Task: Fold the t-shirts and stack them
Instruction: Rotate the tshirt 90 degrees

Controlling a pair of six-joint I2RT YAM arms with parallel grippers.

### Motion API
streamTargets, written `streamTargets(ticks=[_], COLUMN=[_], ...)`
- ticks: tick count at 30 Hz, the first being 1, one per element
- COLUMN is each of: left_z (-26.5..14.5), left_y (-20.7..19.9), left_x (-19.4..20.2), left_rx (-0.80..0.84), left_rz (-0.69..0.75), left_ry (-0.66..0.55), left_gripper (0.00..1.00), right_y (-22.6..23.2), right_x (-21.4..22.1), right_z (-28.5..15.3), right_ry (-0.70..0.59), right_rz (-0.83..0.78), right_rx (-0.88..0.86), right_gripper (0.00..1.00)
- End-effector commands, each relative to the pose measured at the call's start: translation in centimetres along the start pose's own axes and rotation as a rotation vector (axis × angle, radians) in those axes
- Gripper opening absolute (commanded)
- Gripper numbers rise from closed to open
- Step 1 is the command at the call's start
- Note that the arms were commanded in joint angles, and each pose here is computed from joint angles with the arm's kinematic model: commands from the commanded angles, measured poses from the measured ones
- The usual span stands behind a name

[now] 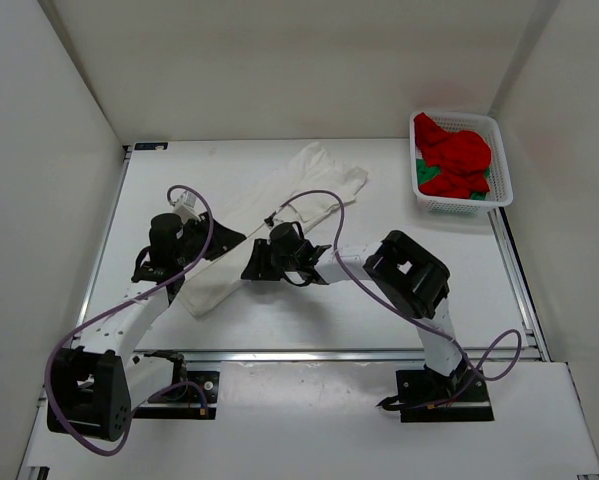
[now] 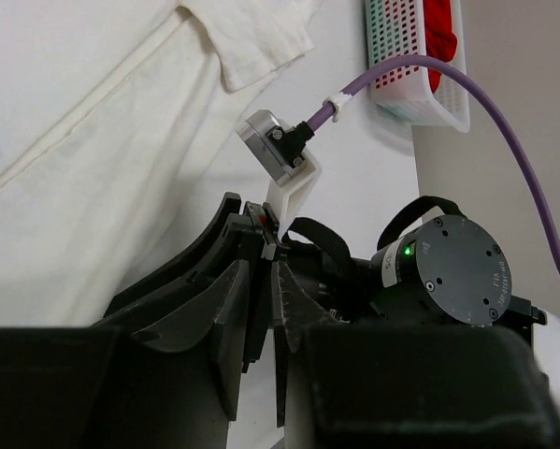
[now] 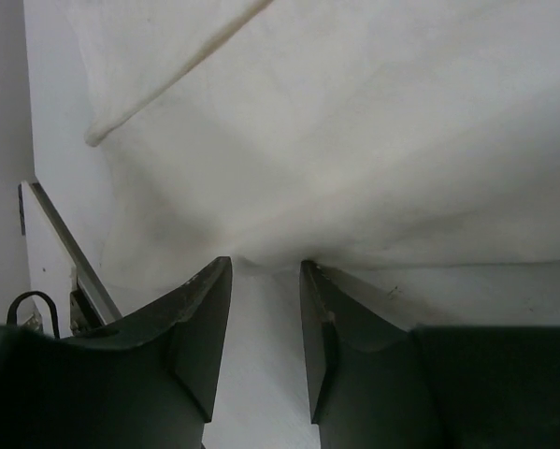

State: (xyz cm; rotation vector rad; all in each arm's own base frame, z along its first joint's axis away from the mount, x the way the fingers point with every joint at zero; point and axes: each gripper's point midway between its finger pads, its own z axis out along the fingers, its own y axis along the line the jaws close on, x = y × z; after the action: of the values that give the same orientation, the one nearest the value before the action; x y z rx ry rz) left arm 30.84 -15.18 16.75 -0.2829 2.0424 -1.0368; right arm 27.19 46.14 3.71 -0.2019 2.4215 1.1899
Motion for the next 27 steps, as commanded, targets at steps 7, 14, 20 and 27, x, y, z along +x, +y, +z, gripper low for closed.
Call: streamTargets(ticks=[7, 14, 20, 27], left_z=[0.4, 1.9, 3.4, 1.1], left_y=[0.2, 0.1, -0.4, 3.4], left_x=[0.7, 4.5, 9.0, 11.0], left_rx=[-0.003, -0.026, -0.026, -0.218], left_rz=[0.023, 0.053, 0.101, 0.266], left_ry=[0.003, 0.088, 0.216, 0.264], left_gripper=[0.27, 0.27, 0.28, 0.35], right_y=[-1.8, -9.2, -14.4, -15.1], right_x=[-0.8, 0.3, 0.7, 0.4], right_z=[-0.4, -9.5, -16.7, -22.7], right_ry=[0.021, -0.03, -0.055, -0.126], right_rz=[0.037, 0.123, 0.182, 0.119], right_rx=[0.027, 0.094, 0.137, 0.249], right_gripper=[0.0, 0.0, 0.01, 0.44])
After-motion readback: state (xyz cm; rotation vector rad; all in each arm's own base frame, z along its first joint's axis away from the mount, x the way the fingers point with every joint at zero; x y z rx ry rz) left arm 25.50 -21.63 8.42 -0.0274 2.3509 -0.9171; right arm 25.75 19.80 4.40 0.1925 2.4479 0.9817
